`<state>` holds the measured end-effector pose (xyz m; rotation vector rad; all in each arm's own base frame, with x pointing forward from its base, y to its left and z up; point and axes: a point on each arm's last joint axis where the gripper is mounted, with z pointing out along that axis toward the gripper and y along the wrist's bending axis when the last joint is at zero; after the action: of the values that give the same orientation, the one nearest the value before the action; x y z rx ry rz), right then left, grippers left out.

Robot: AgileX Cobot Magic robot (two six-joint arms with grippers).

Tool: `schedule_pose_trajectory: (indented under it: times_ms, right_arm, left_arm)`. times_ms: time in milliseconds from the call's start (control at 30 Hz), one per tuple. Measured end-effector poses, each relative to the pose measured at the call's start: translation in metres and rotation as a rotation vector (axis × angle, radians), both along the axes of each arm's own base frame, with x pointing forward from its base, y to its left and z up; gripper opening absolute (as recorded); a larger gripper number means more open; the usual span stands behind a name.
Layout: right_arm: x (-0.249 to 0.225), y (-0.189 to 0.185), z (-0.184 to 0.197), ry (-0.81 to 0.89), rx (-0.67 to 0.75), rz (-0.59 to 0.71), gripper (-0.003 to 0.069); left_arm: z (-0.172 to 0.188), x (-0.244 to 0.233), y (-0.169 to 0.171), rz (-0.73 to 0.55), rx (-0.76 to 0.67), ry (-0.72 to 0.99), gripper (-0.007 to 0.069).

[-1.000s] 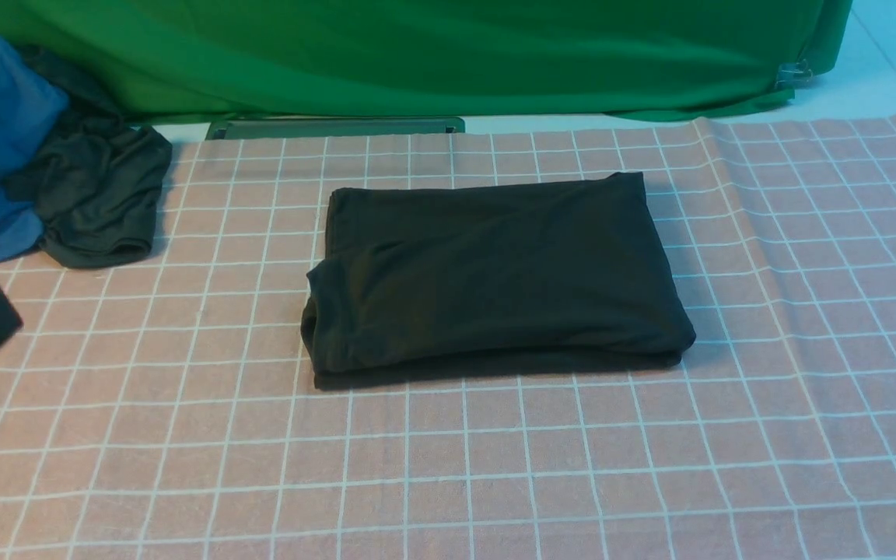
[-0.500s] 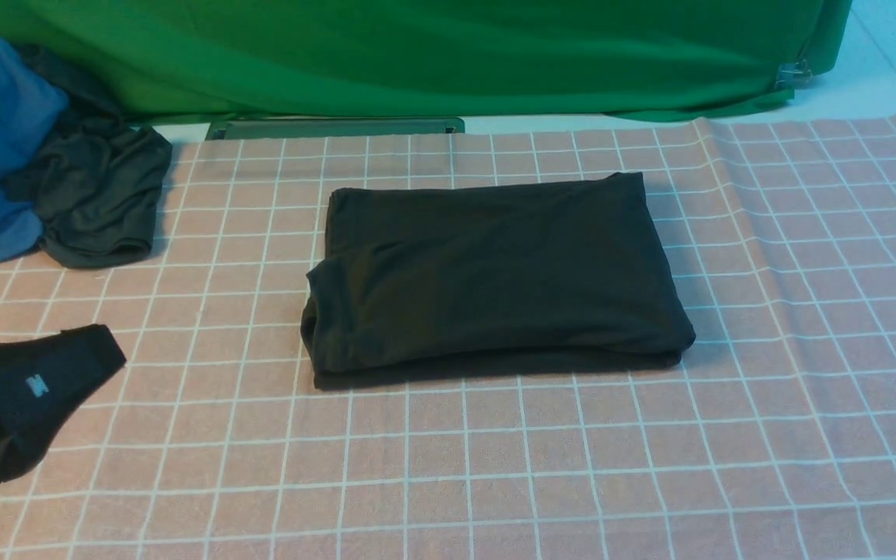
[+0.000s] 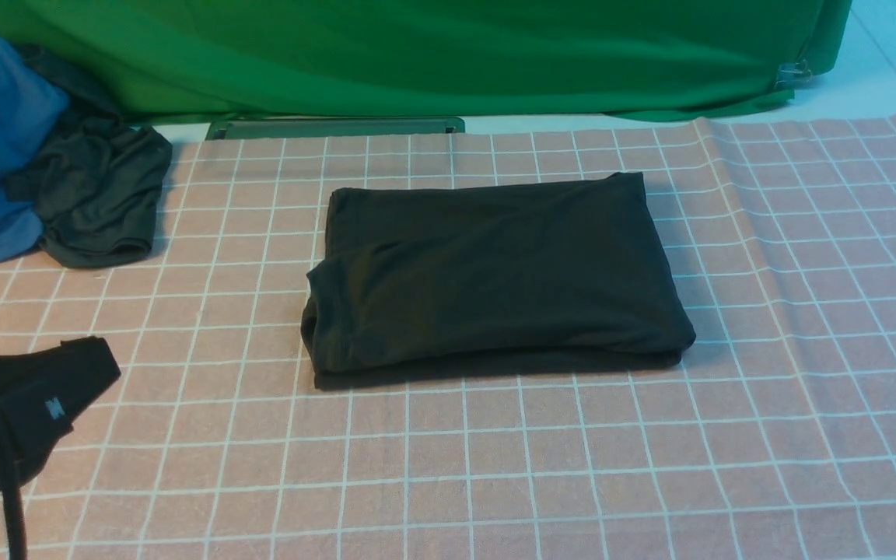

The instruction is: Fold a long-sleeved shirt over a pink coffee tablecloth.

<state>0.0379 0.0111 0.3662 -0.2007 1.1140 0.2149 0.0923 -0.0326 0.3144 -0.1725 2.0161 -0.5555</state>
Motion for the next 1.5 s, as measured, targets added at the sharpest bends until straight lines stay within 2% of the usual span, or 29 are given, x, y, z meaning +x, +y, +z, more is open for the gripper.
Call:
schedule_pose_trajectory:
  times_ms: [367,533,633,700,833,867,900,967,1067,1200,1233,1500]
  right_arm:
    - [0.000,0.000,0.000,0.001,-0.001,0.000,0.0099]
    - [0.000,0.000,0.000,0.001,-0.001,0.000,0.0114]
    - [0.000,0.000,0.000,0.001,-0.001,0.000,0.0120]
    - [0.000,0.000,0.000,0.001,-0.001,0.000,0.0125]
    - [0.000,0.000,0.000,0.000,-0.002,-0.001,0.0134]
    - [0.000,0.000,0.000,0.000,-0.002,-0.001,0.0134]
    - [0.000,0.000,0.000,0.000,-0.002,-0.001,0.0140]
    - [0.000,0.000,0.000,0.000,-0.002,-0.001,0.0143]
    - [0.000,0.000,0.000,0.000,-0.002,-0.001,0.0144]
    - [0.000,0.000,0.000,0.001,-0.002,-0.001,0.0144]
    - [0.000,0.000,0.000,0.001,-0.002,-0.001,0.0144]
    - [0.001,0.000,0.000,0.004,-0.003,-0.001,0.0147]
  left_arm:
    - [0.000,0.000,0.000,0.000,0.005,-0.001,0.0013]
    - [0.001,-0.001,0.003,-0.005,0.077,-0.051,0.0013]
    - [0.001,-0.007,0.006,-0.016,0.105,-0.137,0.0013]
    - [-0.003,-0.016,0.008,-0.029,0.132,-0.300,0.0013]
    - [-0.038,-0.028,0.016,0.043,0.172,-0.498,0.0013]
    - [-0.040,-0.028,0.016,-0.044,0.151,-0.520,0.0013]
    - [-0.058,-0.030,0.020,0.091,0.181,-0.549,0.0013]
    - [-0.079,-0.033,0.024,0.112,0.180,-0.557,0.0013]
    - [-0.102,-0.035,0.028,0.212,0.190,-0.525,0.0013]
    - [-0.113,-0.036,0.030,0.232,0.216,-0.421,0.0013]
    - [-0.121,-0.036,0.031,0.233,0.226,-0.344,0.0013]
    - [-0.126,-0.037,0.031,0.229,0.227,-0.297,0.0013]
